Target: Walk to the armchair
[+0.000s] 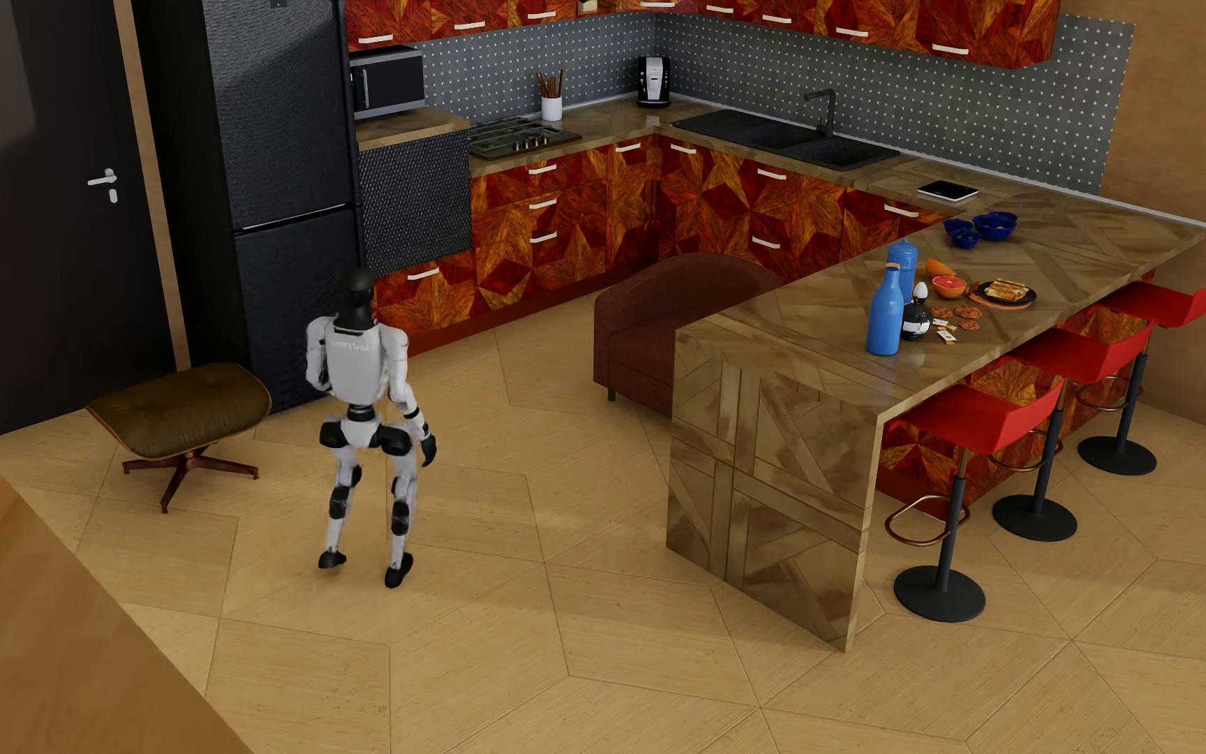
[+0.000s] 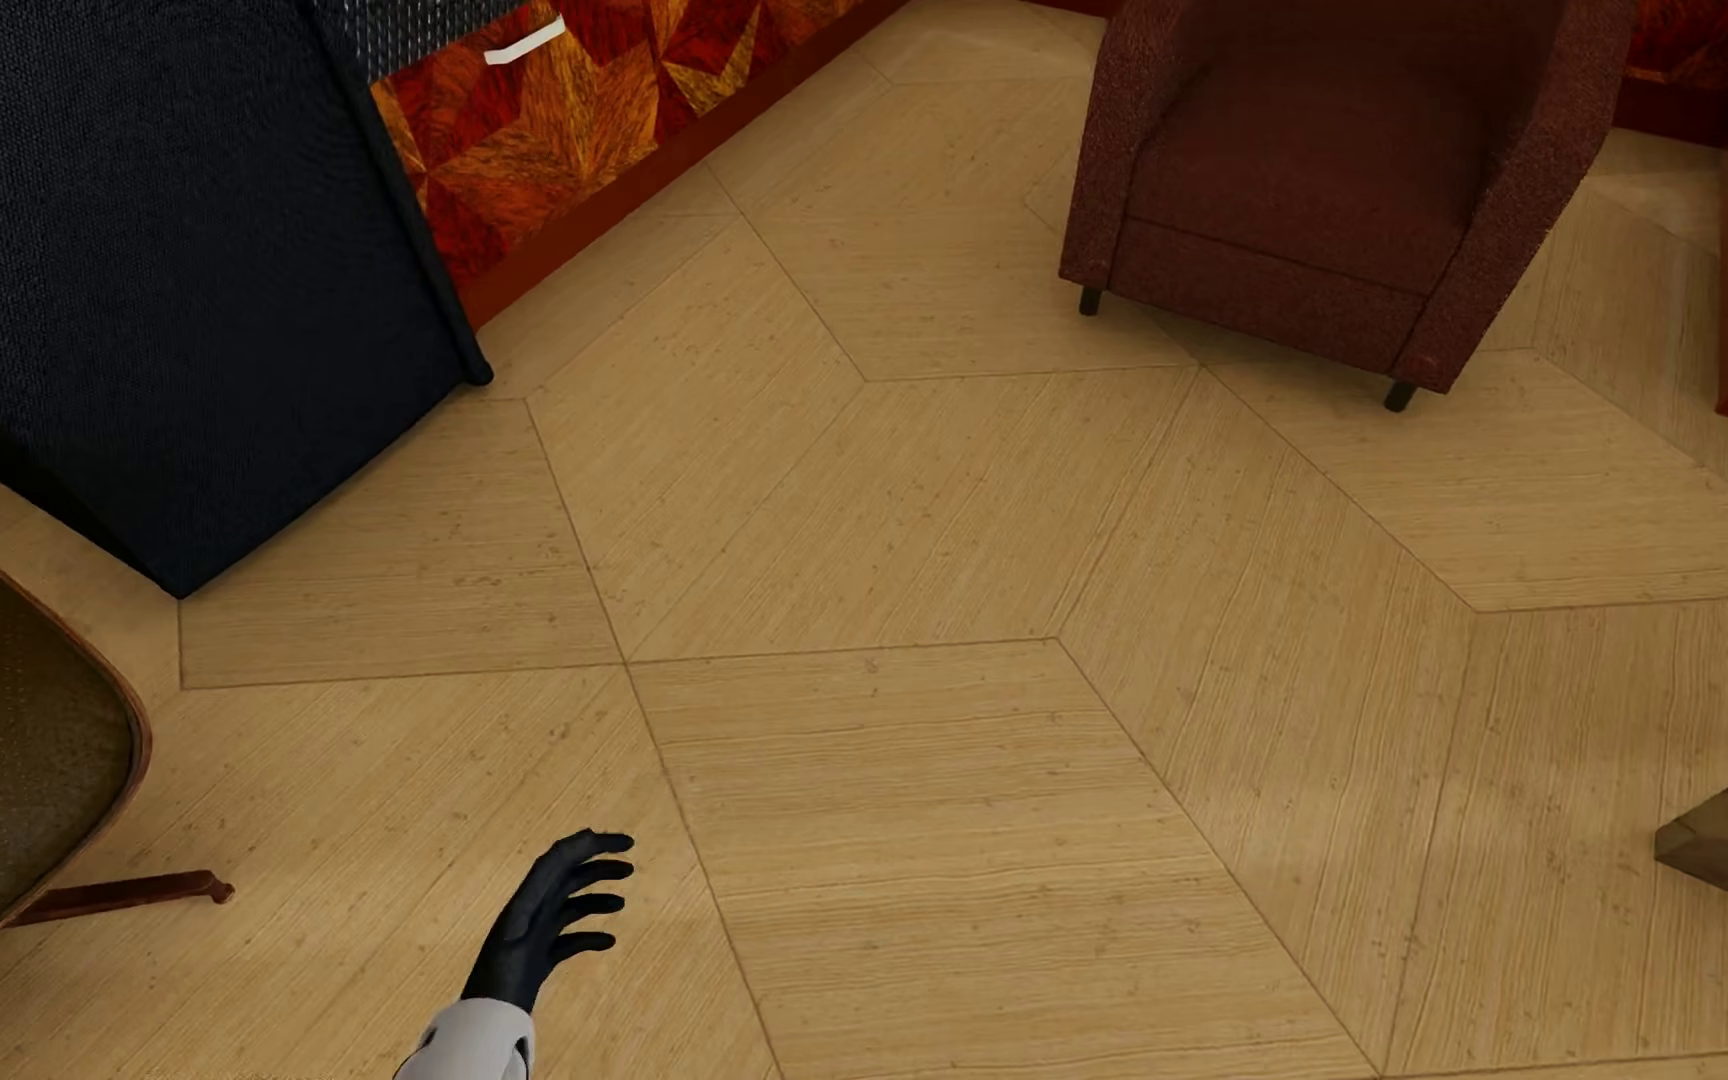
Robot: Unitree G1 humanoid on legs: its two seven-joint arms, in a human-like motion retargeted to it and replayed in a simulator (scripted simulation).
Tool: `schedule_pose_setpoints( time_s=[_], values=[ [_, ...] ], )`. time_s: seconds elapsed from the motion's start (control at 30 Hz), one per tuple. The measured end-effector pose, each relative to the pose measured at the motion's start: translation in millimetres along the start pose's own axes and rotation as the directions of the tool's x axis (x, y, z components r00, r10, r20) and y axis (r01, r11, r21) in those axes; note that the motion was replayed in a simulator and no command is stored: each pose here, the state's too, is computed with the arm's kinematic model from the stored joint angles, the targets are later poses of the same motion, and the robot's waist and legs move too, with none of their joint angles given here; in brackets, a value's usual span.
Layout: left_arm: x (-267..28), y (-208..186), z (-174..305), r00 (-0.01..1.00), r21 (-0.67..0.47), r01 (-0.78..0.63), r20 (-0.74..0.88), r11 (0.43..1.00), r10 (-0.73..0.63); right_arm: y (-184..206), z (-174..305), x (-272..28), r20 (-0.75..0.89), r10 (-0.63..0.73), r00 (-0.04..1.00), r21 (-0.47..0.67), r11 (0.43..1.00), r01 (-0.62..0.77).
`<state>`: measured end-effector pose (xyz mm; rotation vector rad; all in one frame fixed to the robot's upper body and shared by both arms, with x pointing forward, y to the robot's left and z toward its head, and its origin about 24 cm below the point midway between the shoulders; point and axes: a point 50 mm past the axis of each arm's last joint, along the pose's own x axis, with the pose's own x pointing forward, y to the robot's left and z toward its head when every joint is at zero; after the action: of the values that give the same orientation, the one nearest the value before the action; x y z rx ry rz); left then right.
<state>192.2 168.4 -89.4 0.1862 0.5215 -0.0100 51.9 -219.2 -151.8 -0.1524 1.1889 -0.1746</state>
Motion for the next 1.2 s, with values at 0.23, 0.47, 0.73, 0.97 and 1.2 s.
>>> schedule_pose_setpoints(
  time_s=[0.23, 0.47, 0.73, 0.97, 1.2],
  values=[
    [-36.9, 72.0, -62.3, 0.941, 0.123, -0.183, -0.266, 0.976, 0.21, 32.3, 109.0, 0.5, 0.345, 0.163, 0.924, -0.105, 0.985, -0.135],
    [-8.2, 2.0, -12.4, 0.998, 0.035, -0.048, -0.041, 0.998, 0.05, 6.3, 16.3, -0.2, 0.047, 0.005, 0.999, -0.022, 1.0, -0.004],
    [14.9, 4.8, 12.3, 0.992, -0.039, -0.082, -0.096, 0.996, 0.078, 15.2, 29.0, 0.1, 0.116, 0.164, 0.98, -0.089, 0.984, -0.154],
    [-5.6, 71.8, -13.2, 0.964, 0.081, -0.247, -0.083, 0.966, 0.253, 11.6, 44.7, -1.0, 0.123, 0.026, 0.992, -0.052, 0.998, -0.019],
    [-21.5, 32.0, -46.7, 0.972, 0.057, 0.029, -0.233, 0.998, -0.015, 29.2, 121.5, -3.5, 0.42, 0.209, 0.883, -0.232, 0.965, -0.118]
  ],
)
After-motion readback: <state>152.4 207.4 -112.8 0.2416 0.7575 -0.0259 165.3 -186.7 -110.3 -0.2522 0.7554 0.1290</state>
